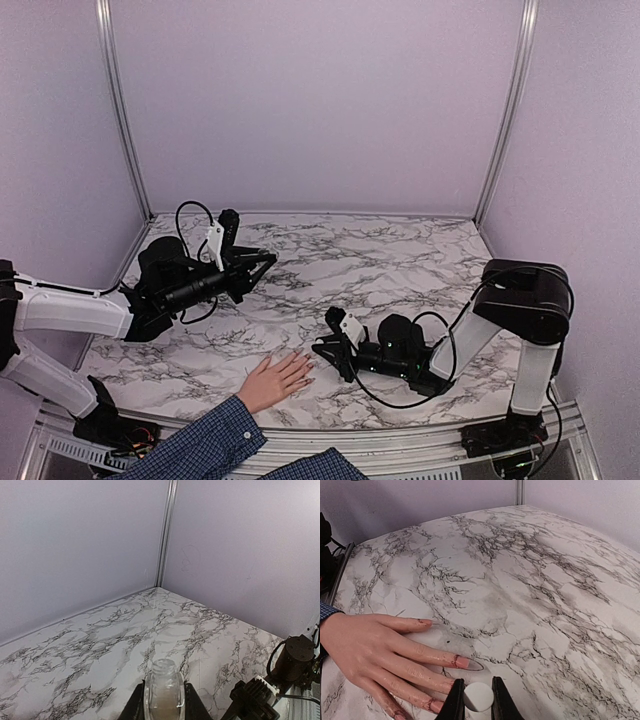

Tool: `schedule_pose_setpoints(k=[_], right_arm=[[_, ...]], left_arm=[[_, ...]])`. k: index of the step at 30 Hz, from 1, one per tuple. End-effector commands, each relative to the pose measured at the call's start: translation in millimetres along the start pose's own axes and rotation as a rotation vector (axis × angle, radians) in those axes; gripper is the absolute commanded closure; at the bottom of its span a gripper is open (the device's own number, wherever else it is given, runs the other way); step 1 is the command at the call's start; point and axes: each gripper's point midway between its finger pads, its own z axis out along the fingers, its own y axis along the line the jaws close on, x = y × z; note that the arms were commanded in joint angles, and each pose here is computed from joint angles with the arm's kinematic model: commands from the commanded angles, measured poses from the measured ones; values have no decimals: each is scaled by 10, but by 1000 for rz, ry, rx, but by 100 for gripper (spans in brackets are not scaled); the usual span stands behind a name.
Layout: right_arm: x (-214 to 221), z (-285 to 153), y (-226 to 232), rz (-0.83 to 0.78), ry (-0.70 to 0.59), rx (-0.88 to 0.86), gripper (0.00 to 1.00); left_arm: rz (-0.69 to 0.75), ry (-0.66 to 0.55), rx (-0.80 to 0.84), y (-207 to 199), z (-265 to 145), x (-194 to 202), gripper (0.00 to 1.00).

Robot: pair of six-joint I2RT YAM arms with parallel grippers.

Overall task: Paint the nails
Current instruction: Paint the hand on the nail.

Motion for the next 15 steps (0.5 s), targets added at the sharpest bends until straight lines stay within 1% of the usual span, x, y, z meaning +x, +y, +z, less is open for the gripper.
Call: schedule_pose_setpoints(k=[1,15], right_arm=[[-55,57,-1,-11,-12,13,100],[-96,31,-79,-4,-24,46,100]], left_arm=[[16,-74,2,-12,-54,-221,100],[16,-71,2,-11,-52,-210,100]])
